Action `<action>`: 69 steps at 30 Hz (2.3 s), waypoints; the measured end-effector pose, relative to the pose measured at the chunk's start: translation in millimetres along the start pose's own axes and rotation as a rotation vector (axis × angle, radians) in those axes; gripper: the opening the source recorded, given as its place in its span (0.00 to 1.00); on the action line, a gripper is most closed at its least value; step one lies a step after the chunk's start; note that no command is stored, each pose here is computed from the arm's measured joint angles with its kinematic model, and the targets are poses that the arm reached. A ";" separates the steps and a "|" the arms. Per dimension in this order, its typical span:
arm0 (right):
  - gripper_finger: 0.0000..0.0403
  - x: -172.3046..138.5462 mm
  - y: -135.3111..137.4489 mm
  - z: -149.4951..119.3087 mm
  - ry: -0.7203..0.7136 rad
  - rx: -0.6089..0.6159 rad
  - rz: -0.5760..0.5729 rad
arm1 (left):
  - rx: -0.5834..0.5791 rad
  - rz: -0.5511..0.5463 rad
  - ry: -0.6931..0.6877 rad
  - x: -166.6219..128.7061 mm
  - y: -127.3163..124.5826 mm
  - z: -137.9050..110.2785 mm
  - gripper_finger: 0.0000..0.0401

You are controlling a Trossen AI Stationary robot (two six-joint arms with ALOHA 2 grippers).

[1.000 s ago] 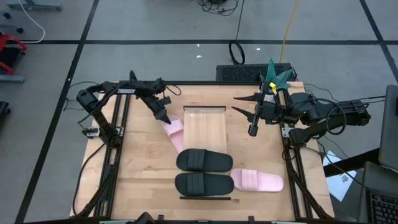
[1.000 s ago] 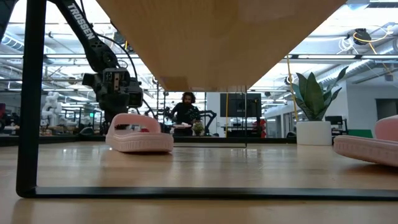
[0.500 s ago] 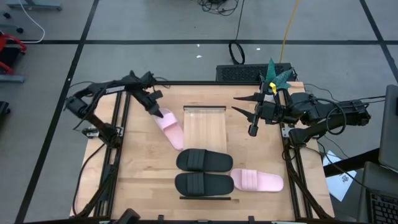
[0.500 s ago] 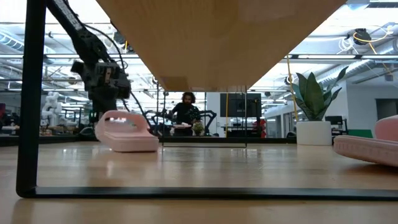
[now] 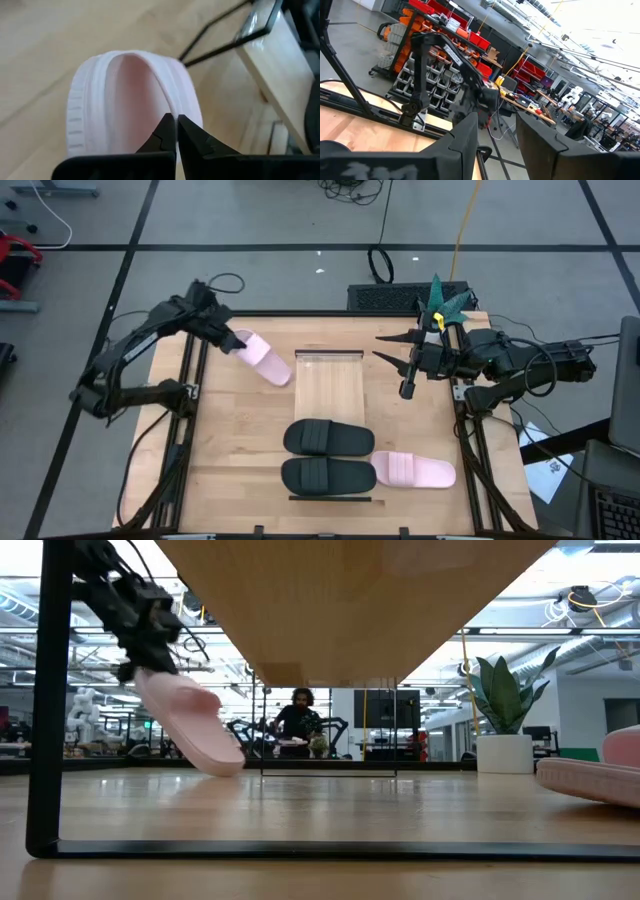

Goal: Pick and place slides into the shelf
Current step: Put the top pink slides on the shelf

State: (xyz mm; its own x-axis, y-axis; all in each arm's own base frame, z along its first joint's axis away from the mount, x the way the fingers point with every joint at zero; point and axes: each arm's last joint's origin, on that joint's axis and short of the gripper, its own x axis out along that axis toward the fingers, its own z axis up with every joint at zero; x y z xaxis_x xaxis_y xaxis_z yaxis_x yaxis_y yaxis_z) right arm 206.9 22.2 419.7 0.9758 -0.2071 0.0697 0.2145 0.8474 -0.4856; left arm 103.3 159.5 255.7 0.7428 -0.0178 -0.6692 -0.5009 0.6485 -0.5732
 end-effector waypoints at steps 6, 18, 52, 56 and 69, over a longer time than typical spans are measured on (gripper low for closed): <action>0.31 -0.1 -0.8 1.3 -0.013 0.006 -0.007 | 0.000 0.097 -0.175 -38.3 -27.8 -0.7 0.00; 0.31 -0.2 -2.5 4.1 -0.041 0.018 -0.024 | 0.049 0.136 -0.594 -137.6 -113.5 22.3 0.00; 0.31 -18.1 -51.3 28.1 0.041 -0.200 -0.740 | -0.149 -0.303 -0.742 -24.5 -209.1 41.8 0.00; 0.31 -30.9 -62.3 32.9 0.018 -0.216 -0.804 | -0.178 -0.295 -0.740 3.0 -223.1 41.6 0.00; 0.31 -57.9 -79.4 36.9 -0.011 -0.179 -0.873 | -0.318 -0.222 -0.693 70.0 -257.8 11.2 0.00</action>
State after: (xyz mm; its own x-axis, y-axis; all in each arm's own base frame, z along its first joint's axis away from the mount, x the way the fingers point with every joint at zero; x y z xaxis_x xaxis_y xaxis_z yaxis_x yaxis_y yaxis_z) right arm 134.9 -15.1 486.3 0.4680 -0.7377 0.4867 0.8730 0.3003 -0.3842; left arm 289.4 -0.4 361.9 0.8951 0.4242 -0.1370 -0.3341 0.4349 -0.8362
